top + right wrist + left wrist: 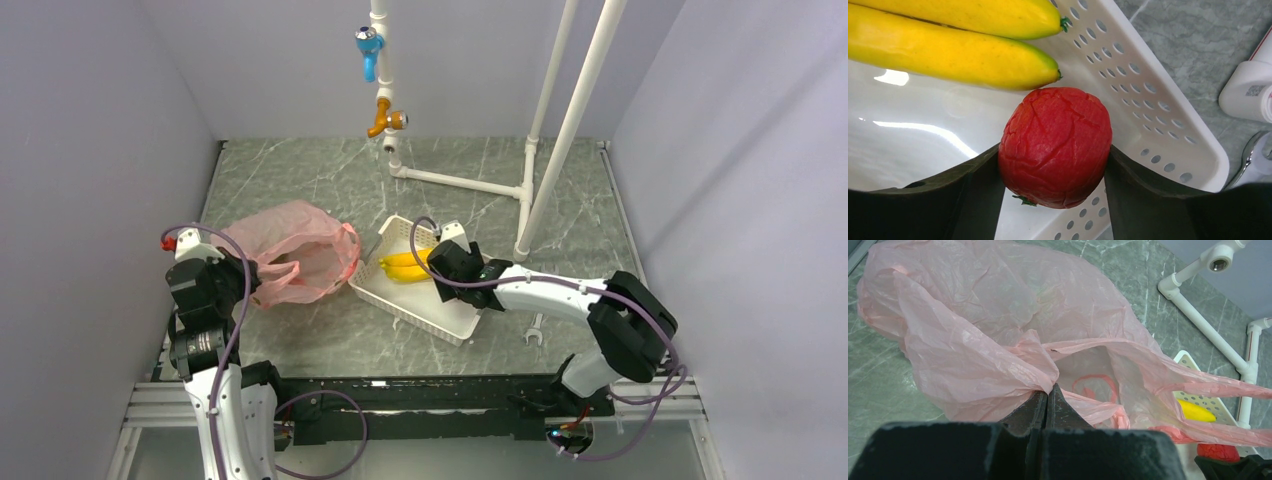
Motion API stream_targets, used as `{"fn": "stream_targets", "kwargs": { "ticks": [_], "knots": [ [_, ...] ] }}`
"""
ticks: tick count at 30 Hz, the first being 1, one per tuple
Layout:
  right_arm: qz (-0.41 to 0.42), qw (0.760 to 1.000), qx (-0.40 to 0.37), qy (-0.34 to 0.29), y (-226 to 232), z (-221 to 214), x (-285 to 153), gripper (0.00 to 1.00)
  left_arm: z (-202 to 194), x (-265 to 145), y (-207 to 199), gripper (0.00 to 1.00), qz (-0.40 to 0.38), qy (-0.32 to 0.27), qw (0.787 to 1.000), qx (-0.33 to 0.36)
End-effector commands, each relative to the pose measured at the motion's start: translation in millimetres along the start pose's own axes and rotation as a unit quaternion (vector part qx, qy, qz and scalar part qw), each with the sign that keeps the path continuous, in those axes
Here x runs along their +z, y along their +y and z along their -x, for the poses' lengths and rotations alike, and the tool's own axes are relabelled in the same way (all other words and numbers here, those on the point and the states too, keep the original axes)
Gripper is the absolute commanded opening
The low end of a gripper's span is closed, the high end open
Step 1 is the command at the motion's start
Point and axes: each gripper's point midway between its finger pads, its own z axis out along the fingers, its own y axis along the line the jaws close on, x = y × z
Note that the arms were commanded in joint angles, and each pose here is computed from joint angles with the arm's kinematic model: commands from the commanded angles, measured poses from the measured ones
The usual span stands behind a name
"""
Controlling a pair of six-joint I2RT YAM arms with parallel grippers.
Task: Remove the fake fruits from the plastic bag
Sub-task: Place the fake fruit in the bin.
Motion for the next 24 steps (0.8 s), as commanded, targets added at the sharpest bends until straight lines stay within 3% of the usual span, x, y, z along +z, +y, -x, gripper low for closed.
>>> {"fn": "stream_targets", "kwargs": {
  "ticks": [1,5,9,15,20,24],
  "knots": [
    [-0.019,1.000,0.003,-0.011,-4.6,8.3,3.4,0.72,6.8,2.0,-4.8,0.00,-0.015,-0.014,1.000,0.011],
    [0.004,1.000,0.007,-0.018,2.7,13.2,0.4,0.85,7.0,1.7,-5.3,0.00,-0.016,-0.014,1.000,0.011],
    [0.020,0.998,0.007,-0.059,5.5,39.0,-23.6,0.85,7.2,1.0,-5.9,0.00,-0.017,-0.016,1.000,0.010],
    [0.115,0.976,0.004,-0.183,39.1,107.0,-99.0,0.85,8.1,0.3,-6.2,0.00,-0.017,-0.019,1.000,0.010],
    [0.248,0.932,-0.005,-0.266,93.7,140.8,-156.6,0.80,8.3,0.2,-7.8,0.00,-0.022,-0.019,1.000,0.011],
    [0.373,0.884,-0.020,-0.281,152.7,150.4,-184.9,0.70,8.1,0.0,-7.6,0.00,-0.021,-0.019,1.000,0.011]
  ]
}}
